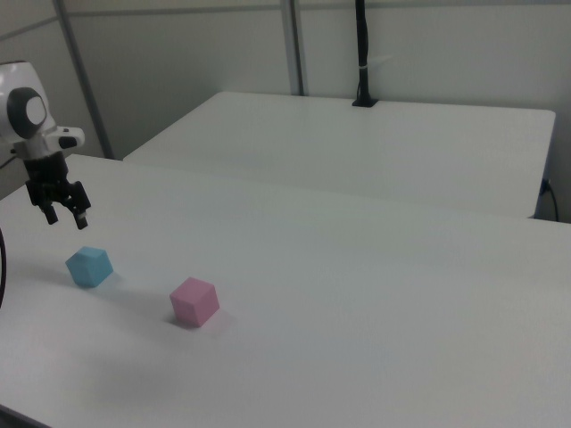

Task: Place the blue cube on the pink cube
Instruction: 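Move the open gripper over the light-blue cube and lower it, then close the gripper on the light-blue cube and lift it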

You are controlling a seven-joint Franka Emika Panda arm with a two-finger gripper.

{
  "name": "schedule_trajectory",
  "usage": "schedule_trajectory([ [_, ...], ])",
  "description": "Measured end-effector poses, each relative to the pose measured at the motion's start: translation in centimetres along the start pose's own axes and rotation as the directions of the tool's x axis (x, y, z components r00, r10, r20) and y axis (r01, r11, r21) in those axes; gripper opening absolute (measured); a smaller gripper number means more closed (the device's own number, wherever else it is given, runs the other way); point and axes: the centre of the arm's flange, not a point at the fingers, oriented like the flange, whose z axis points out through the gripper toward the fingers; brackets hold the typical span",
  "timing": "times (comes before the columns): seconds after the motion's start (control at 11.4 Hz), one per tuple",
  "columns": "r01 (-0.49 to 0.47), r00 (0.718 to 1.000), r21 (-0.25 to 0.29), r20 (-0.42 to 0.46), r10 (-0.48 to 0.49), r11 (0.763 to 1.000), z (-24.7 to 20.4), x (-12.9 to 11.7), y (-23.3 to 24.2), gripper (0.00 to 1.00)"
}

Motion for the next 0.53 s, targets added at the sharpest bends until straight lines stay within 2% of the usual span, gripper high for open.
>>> schedule_trajectory([
  [0.53,-0.007,1.0,-0.018,0.002,0.007,1.0,6.6,-0.4,1.4,1.0],
])
